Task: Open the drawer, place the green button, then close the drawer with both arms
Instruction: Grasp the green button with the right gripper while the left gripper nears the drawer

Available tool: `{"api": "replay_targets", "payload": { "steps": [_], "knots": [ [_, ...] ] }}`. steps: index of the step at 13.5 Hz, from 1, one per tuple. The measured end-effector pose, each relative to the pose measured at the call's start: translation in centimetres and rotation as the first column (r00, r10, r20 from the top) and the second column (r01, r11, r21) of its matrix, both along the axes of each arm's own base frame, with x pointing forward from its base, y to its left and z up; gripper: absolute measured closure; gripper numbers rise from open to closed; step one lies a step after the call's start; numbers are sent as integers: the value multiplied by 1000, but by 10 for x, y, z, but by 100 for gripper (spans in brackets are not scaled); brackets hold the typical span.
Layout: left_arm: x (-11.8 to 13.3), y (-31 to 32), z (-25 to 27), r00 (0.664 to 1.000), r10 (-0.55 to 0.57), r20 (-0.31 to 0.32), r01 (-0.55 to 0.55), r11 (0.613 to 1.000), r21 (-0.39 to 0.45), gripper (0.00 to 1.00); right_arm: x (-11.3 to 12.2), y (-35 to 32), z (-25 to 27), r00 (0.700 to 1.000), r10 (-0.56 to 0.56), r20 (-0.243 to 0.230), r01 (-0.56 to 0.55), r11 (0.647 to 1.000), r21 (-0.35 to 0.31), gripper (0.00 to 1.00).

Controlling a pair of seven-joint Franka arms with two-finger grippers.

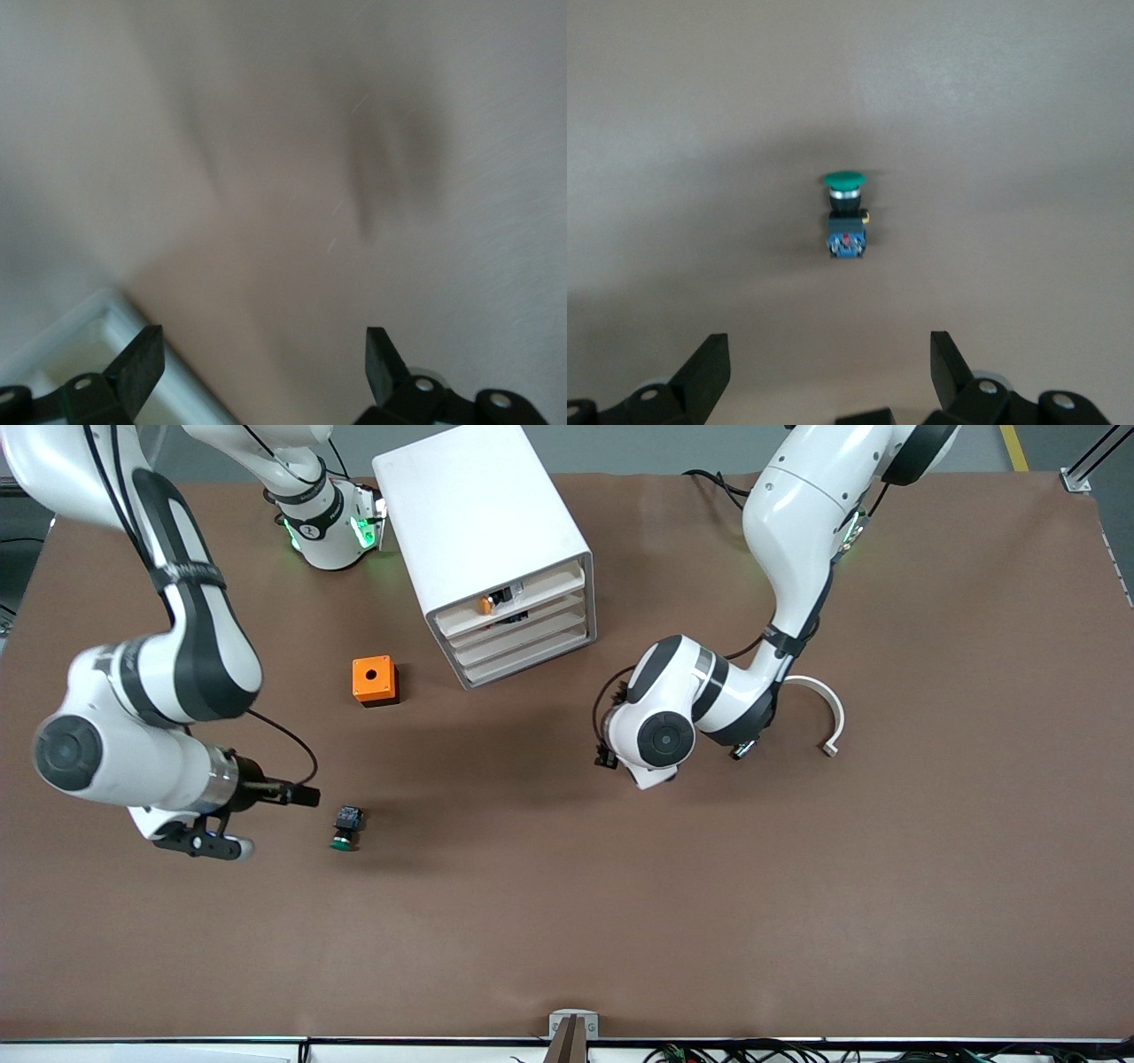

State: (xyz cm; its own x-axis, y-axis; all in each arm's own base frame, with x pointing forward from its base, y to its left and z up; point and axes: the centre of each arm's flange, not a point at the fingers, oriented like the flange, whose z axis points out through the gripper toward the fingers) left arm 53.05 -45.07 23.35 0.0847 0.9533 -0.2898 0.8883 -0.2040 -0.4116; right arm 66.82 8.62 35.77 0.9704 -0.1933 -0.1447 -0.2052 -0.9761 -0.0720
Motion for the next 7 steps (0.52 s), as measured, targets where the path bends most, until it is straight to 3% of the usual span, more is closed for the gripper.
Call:
{"api": "replay_targets", "payload": {
  "steps": [3,7],
  "knots": [
    [0,-4,0,952,273,-142,-270,962,36,0,11,3,-51,999,-31,10,31,999,14,0],
    [-13,-14,-30,856,438,-275,-419,899,128,0,15,4,-106,996,-83,-11,84,996,18,0]
  ]
}}
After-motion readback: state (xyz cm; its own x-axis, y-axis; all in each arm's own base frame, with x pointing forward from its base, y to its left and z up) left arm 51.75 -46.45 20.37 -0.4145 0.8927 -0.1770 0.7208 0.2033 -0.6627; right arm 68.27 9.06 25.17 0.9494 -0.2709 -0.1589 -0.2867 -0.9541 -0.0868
